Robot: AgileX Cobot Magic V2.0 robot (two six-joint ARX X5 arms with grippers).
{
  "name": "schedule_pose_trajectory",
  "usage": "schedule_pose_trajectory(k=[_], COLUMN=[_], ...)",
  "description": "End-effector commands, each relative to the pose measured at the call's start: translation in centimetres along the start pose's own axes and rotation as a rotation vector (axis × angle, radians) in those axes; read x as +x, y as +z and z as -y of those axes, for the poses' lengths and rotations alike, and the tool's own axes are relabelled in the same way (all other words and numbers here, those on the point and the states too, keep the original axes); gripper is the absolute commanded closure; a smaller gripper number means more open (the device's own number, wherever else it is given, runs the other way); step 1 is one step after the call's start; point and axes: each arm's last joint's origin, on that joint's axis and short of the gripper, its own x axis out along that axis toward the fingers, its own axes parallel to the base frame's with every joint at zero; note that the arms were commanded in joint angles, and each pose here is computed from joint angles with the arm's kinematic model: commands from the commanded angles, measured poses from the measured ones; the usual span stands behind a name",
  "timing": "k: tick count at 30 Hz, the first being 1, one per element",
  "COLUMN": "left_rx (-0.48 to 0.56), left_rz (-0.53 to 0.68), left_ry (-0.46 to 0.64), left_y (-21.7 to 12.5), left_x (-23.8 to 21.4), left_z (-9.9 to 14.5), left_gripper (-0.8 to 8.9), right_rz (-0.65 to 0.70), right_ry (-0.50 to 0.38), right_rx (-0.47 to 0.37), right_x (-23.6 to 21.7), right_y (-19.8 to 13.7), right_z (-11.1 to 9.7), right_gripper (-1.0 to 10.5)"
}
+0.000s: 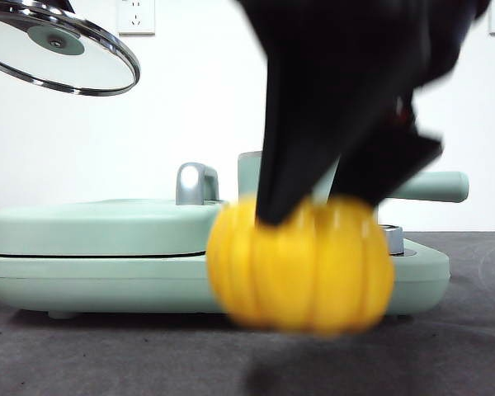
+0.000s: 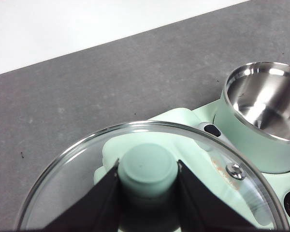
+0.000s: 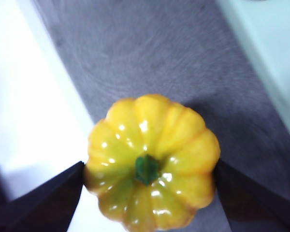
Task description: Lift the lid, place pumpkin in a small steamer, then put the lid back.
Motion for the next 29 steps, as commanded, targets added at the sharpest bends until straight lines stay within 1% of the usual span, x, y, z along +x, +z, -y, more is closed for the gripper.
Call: schedule_pose_trajectory(k=[1,6,11,15,18,23,29], left_rx=[0.014,0.015,0.015,0.015,0.015,0.015,0.014], left_rz=[0.053,0.054,0.057,0.057,0.057,0.057,0.057], left_ry=[0.002,0.002,0.003,0.003,0.003,0.003,0.003], left_y=[0.9,0.9,0.9,0.9,0.9,0.9,0.9], left_x=[-0.5,-0.4,-0.4,-0.4,-0.4,-0.4,-0.4], left_z=[0.0,0.0,0.0,0.0,0.0,0.0,0.0], left_gripper=[7.99,7.99,7.99,7.99,7.99,7.99,7.99], right_rz=[0.009,-0.02,0.003,0.037,0.087,0.147,0.2], right_ry=[-0.033,-0.114,-0.146,-0.166,-0.191,-0.236,-0.277], right_rx=[0.122,0.223,0.278,0.318,0.342,0.348,0.298], right_x=[-2.0,-5.7,-8.7,-11.0,-12.4,-14.1,-14.9], right_y=[0.6,1.5,2.3,2.9,3.5,4.7,7.3], right_z=[-0.2,-0.1,0.2,0.9,1.6,3.1,5.0], right_gripper=[5.9,5.9,5.9,5.9,5.9,5.9,5.9])
